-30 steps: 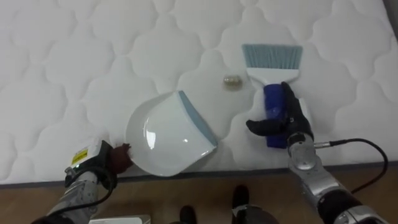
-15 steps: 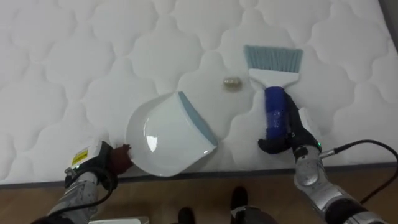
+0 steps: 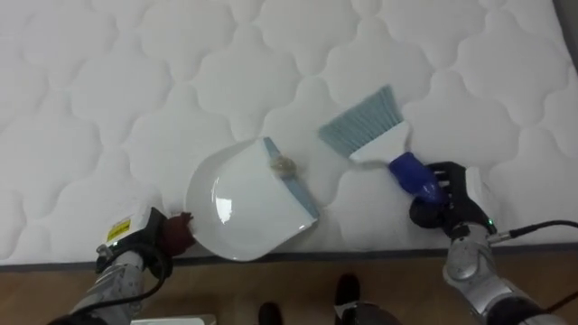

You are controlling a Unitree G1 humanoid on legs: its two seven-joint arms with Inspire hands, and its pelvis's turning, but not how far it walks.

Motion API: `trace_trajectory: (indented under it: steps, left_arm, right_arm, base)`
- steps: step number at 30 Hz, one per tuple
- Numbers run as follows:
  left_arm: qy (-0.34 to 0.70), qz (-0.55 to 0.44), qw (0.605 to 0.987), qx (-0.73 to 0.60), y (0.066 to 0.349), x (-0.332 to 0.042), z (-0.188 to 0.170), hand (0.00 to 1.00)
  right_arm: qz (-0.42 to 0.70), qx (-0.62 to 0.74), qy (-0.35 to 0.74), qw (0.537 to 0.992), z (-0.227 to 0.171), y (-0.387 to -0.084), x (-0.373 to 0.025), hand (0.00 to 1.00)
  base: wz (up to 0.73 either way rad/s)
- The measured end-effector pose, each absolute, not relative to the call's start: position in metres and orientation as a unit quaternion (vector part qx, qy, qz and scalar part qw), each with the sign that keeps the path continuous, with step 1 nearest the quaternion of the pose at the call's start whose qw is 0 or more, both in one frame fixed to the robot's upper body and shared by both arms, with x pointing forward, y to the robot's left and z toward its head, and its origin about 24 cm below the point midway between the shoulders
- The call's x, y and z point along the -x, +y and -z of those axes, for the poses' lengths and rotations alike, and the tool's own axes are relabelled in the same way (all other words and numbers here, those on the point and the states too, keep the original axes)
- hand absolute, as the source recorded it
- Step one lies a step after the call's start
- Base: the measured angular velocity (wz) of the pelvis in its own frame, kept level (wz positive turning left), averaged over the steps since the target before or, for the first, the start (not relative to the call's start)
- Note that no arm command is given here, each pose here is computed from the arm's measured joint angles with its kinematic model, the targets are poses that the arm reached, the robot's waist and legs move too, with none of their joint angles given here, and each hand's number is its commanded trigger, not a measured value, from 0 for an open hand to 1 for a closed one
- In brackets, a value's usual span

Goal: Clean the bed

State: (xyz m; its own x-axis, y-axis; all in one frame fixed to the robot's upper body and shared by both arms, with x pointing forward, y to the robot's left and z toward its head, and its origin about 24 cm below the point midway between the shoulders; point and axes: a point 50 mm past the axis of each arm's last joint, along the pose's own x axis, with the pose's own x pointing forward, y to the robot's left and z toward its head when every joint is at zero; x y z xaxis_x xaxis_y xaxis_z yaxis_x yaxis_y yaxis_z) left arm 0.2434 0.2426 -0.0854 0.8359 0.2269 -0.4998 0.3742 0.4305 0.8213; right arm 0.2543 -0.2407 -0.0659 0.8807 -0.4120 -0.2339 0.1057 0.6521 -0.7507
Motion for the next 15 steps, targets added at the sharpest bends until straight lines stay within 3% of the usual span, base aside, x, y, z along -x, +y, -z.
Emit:
trace_trajectory:
  steps: [15]
  left_arm:
    - [0.284,0.047,0.796,-0.533,0.2429,-0.2430,0.0858,1.00]
  right_arm:
    - [0.145,0.393,0.200,0.886,0.0684,-0.2417,-0.2506,1.00]
  base:
    - [0.00]
